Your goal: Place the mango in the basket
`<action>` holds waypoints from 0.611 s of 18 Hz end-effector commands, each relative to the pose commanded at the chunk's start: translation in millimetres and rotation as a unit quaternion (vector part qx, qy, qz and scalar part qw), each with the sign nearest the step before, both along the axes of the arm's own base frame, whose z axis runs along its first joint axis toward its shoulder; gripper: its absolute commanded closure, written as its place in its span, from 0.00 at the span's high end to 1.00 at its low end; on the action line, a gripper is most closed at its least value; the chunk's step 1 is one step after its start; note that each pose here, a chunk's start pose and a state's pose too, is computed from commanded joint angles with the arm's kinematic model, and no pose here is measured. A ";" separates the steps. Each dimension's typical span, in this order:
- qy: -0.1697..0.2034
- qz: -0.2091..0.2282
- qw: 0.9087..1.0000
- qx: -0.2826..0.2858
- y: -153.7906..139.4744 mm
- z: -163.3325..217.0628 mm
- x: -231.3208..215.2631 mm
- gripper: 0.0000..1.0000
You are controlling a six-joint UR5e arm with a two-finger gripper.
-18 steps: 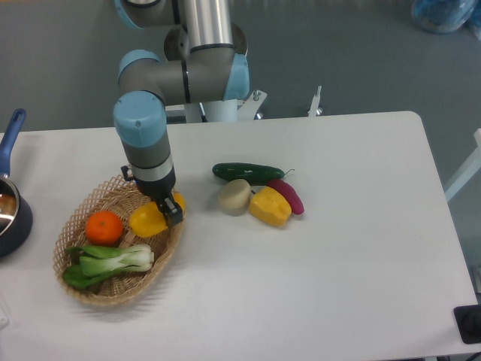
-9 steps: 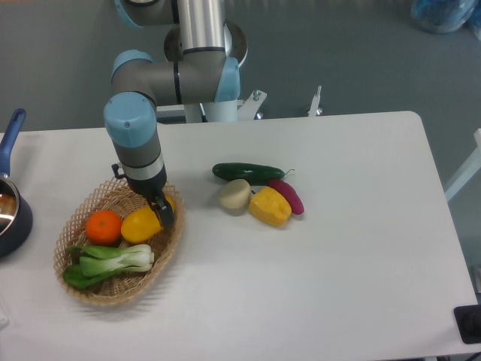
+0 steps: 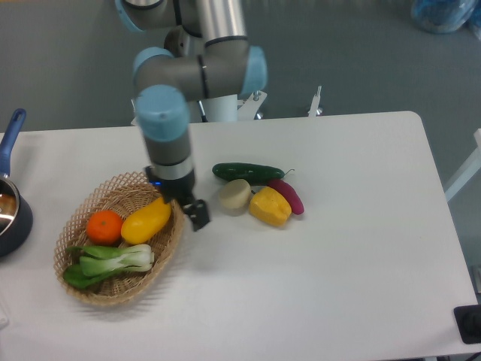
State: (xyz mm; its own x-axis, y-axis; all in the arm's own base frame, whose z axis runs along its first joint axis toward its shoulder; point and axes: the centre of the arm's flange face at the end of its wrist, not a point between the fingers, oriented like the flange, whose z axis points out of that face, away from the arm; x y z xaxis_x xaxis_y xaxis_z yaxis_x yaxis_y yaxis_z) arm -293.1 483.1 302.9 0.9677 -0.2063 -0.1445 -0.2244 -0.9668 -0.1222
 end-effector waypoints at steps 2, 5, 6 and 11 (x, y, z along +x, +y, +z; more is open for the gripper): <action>-0.003 0.022 1.000 0.007 -12.1 4.7 -25.6 1.00; 0.008 0.019 1.000 0.013 -31.1 14.5 -62.4 1.00; 0.015 0.013 1.000 0.013 -38.2 18.6 -75.8 1.00; 0.033 0.004 0.999 0.007 -75.5 25.1 -133.0 1.00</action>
State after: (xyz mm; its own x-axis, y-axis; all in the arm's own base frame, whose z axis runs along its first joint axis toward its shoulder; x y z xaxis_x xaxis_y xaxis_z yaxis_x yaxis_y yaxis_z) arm -426.1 407.6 328.1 0.9576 -0.1971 -0.2100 -0.2254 -0.9668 -0.1205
